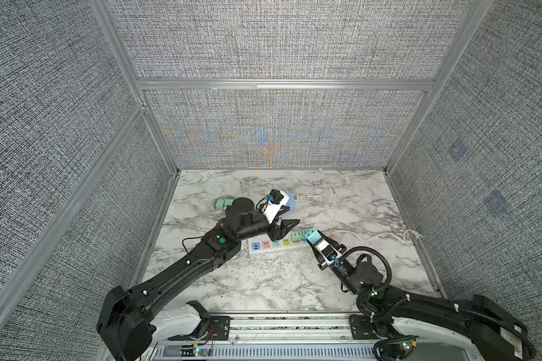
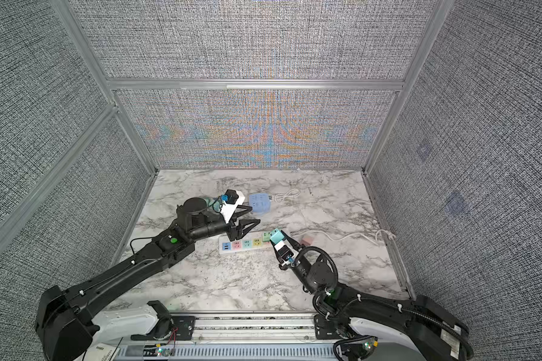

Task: Insert plugs into power strip
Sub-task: Insert the plug into the socket.

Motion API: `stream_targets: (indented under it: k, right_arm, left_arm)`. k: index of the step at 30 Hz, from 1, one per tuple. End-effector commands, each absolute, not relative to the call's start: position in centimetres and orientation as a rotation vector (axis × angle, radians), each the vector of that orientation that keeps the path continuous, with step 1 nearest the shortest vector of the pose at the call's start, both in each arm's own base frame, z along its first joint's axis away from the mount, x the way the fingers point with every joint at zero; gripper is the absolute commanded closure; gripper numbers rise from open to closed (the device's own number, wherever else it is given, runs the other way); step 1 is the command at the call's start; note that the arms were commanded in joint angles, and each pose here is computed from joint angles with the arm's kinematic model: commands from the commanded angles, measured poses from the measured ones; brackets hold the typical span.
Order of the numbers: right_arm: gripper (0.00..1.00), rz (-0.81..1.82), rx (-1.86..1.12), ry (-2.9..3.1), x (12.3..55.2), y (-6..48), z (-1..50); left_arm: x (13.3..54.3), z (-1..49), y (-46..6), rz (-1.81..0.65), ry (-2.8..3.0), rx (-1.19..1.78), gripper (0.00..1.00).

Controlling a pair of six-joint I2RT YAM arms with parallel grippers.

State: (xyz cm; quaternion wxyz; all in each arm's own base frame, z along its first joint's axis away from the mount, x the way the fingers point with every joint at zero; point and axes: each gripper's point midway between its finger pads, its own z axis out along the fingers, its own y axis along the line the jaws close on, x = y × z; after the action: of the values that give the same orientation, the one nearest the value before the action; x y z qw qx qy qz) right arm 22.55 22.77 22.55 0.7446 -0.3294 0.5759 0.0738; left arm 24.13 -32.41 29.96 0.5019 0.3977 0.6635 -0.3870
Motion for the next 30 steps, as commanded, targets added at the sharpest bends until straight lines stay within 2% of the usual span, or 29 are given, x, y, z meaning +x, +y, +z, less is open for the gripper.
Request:
stream_targets:
  k: [1,24,30]
  right_arm:
    - [0.95,0.169,-0.663,1.167,22.4,22.8,25.3]
    - [0.95,0.206,-0.707,1.086,23.8,27.2,29.4]
    - [0.95,0.206,-0.709,1.081,24.1,27.8,29.7]
  left_arm:
    - [23.4,30.1,-32.7,-0.971,1.587,0.997,0.39]
    - [22.1,29.2,-34.7,-1.079,1.589,1.113,0.38]
    - [22.1,29.1,-34.9,-1.082,1.594,1.124,0.45]
